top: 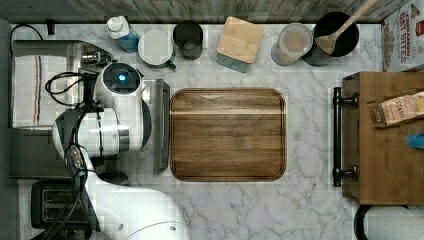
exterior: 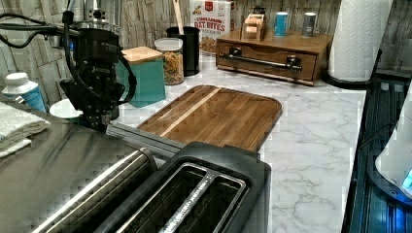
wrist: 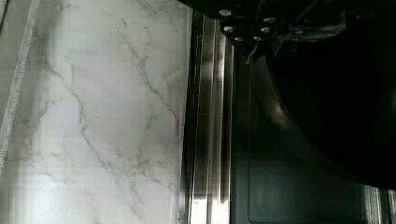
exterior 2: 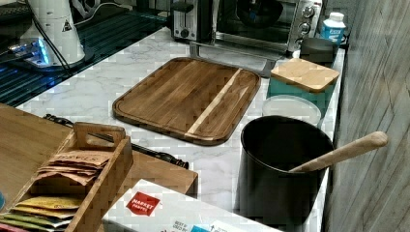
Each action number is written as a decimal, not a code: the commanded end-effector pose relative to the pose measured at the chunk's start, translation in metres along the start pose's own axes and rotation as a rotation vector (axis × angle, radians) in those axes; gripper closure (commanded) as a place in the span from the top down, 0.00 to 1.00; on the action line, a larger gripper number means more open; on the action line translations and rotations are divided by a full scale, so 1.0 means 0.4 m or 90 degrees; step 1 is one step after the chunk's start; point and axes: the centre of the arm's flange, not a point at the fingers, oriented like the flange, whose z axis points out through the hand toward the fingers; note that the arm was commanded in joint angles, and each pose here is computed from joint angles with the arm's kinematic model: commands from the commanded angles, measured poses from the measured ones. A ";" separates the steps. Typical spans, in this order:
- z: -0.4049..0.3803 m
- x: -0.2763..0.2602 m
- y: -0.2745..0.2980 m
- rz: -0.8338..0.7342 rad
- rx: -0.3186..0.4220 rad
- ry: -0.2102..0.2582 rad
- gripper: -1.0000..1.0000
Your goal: Put the bowl in the oven.
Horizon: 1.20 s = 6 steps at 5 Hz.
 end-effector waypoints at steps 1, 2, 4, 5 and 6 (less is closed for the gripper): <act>0.035 0.032 -0.116 -0.004 0.113 0.009 0.00; -0.013 0.030 -0.093 0.035 0.108 0.061 1.00; -0.159 0.026 0.018 0.129 0.140 0.162 1.00; -0.238 0.010 0.096 0.203 0.136 0.230 1.00; -0.238 0.010 0.096 0.203 0.136 0.230 1.00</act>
